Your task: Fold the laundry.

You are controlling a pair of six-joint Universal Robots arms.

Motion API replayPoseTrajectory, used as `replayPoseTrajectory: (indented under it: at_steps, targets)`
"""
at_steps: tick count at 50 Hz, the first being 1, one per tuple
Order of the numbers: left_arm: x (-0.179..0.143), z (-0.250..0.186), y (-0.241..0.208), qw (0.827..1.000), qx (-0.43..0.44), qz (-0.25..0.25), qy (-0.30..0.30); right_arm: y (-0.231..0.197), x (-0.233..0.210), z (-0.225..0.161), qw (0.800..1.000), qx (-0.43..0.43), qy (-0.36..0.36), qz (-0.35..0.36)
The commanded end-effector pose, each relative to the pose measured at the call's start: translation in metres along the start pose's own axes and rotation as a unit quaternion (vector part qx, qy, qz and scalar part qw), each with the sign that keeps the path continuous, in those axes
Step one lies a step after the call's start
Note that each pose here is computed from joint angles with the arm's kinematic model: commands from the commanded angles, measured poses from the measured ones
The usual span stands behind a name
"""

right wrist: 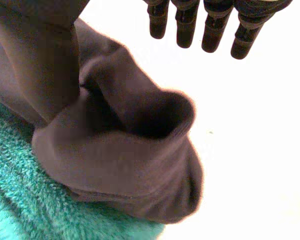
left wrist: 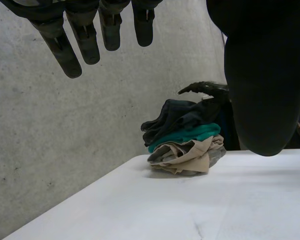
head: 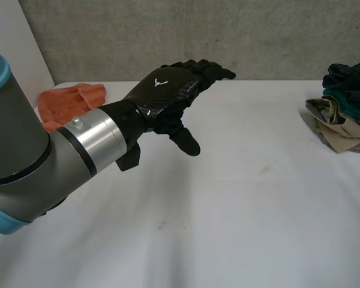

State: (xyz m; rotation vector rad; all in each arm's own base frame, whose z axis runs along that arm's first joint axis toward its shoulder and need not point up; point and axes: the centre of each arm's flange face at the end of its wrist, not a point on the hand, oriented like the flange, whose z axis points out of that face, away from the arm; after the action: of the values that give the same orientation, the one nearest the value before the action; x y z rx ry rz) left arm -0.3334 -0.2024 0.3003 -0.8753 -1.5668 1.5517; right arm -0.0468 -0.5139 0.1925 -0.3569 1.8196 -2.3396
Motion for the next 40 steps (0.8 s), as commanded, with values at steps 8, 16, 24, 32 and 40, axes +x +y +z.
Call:
replayPoseTrajectory:
  at_steps: [8,16,24,32,40]
  targets:
    - [0.011,-0.011,-0.030,0.999,0.039,0.018,0.008,-0.112,0.034,-0.052,0.974,-0.045,0.177,-0.137]
    - [0.009,-0.022,-0.085,0.991,0.116,0.055,-0.023,-0.217,-0.033,-0.047,0.952,0.058,0.206,-0.218]
    - [-0.084,-0.040,-0.110,0.961,0.146,0.108,-0.210,-0.209,-0.192,-0.054,0.967,0.129,0.008,-0.218]
    - [-0.205,-0.053,-0.050,0.926,0.030,0.163,-0.338,-0.133,-0.310,-0.124,0.958,0.044,-0.154,-0.238]
    - [-0.305,-0.061,0.050,0.897,-0.086,0.197,-0.386,-0.064,-0.346,-0.172,0.941,-0.100,-0.225,-0.231]
